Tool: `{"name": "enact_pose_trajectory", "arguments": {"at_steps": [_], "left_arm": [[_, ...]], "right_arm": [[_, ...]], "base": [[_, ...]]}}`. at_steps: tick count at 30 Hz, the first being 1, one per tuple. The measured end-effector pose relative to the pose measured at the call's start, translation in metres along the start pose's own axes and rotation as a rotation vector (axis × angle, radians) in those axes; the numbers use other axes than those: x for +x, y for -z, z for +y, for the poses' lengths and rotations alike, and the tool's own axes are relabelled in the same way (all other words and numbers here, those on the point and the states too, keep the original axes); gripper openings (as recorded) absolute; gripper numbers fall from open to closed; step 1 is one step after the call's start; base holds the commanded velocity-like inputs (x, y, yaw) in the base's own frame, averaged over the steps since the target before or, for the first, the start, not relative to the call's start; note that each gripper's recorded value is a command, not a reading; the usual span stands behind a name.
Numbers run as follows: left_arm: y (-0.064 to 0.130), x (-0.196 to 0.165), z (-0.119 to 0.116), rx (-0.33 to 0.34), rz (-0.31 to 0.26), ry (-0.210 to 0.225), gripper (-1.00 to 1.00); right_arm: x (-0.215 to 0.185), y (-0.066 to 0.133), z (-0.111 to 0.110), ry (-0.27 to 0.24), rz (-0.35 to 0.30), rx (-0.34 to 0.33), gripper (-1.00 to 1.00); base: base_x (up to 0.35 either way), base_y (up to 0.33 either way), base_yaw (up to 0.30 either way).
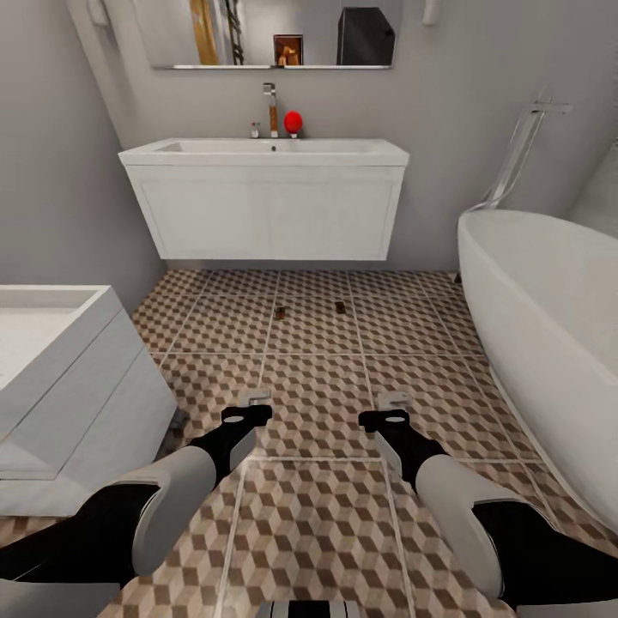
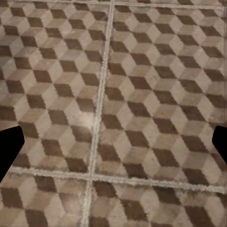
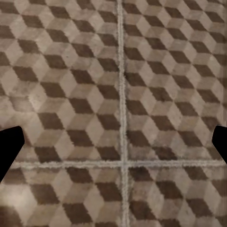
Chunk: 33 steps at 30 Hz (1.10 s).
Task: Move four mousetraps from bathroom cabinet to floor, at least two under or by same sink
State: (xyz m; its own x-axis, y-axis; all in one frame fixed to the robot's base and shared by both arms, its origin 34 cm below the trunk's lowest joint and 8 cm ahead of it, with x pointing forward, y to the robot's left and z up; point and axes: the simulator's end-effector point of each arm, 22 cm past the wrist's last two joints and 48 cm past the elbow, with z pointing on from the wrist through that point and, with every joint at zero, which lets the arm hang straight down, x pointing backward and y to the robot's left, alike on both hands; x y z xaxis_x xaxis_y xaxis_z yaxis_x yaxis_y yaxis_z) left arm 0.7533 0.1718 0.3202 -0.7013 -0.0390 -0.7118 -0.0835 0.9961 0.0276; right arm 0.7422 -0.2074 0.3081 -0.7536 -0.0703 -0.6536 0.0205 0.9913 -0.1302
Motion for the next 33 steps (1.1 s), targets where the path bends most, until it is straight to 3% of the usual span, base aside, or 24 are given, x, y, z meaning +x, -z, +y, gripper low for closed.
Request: {"name": "enact_pose_trajectory", "arguments": {"at_steps": [21,27,33], "left_arm": [[0.03,-0.033,0.012,-0.011,-0.047,0.006,1.0],[0.037,-0.039,0.031,-0.035,-0.054,0.017,1.0],[0.042,-0.046,0.068,-0.081,-0.059,0.053,1.0]], "right_arm": [[-0.032,0.032,-0.01,-0.009,-0.048,0.006,1.0],[-0.017,0.039,-0.012,0.001,-0.016,0.009,1.0],[0.004,0.046,-0.017,0.013,0.02,0.014,1.0]], "base": [[0.0,0.0,0.0],[0.0,0.0,0.0],[0.0,0.0,0.0]]}}
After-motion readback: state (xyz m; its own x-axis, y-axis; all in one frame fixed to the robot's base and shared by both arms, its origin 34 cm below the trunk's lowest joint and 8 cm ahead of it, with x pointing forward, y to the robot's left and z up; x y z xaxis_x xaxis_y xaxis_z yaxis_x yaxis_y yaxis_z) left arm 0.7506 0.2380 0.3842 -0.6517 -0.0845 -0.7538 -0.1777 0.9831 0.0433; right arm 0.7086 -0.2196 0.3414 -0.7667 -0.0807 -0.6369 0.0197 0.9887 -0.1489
